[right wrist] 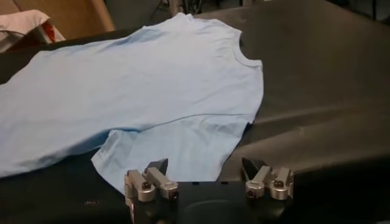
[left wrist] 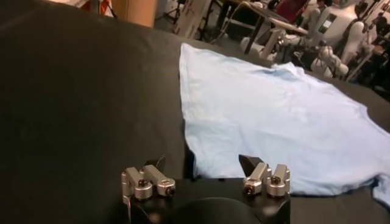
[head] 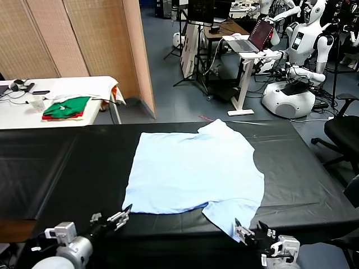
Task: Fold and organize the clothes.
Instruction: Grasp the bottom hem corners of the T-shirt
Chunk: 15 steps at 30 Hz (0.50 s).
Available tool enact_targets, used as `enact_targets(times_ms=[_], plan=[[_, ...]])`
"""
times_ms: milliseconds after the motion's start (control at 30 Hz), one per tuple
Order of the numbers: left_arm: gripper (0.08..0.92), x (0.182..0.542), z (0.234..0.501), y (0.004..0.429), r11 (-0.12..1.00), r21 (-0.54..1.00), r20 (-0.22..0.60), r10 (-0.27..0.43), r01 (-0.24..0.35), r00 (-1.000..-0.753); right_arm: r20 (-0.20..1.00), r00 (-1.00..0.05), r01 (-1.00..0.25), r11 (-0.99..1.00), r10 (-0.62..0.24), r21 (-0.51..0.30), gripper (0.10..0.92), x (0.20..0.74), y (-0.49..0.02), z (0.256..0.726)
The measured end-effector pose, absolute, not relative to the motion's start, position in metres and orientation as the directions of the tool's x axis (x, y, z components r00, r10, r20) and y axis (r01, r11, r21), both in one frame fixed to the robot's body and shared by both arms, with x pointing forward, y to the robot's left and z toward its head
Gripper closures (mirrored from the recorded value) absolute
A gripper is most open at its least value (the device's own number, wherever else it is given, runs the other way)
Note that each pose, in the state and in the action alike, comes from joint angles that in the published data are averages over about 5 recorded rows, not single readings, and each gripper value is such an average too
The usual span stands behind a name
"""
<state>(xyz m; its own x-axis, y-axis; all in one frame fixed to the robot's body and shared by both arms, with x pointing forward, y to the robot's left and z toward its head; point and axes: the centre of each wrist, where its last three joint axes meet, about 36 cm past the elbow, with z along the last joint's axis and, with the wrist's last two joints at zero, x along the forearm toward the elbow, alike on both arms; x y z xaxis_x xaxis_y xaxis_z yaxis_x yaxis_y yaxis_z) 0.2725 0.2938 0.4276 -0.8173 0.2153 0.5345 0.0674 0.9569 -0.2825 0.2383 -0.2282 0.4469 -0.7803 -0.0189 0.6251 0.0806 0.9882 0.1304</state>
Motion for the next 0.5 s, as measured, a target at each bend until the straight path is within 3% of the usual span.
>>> enact_targets(times_ms=[67,333,500], plan=[[0.226,0.2726,0.4256,0.2945,0.958,-0.278,0.538,0.211,0.065,-0.816,0.626,-0.779,0.081,0.988,-0.02,0.132,0.375,0.2379,-0.2274,0.4464],[0.395,0.2716,0.4235,0.2952,0.962,-0.267,0.546,0.202,0.06,-0.813,0.625,-0.78,0.084,0.988,-0.017,0.132,0.831,0.2381,-0.2281,0.4478],[0.651,0.2682,0.4242,0.2939,0.964,-0.259,0.558,0.2,0.059,-0.806,0.625,-0.78,0.085,0.988,-0.016,0.13,0.882,0.235,-0.2281,0.4516]])
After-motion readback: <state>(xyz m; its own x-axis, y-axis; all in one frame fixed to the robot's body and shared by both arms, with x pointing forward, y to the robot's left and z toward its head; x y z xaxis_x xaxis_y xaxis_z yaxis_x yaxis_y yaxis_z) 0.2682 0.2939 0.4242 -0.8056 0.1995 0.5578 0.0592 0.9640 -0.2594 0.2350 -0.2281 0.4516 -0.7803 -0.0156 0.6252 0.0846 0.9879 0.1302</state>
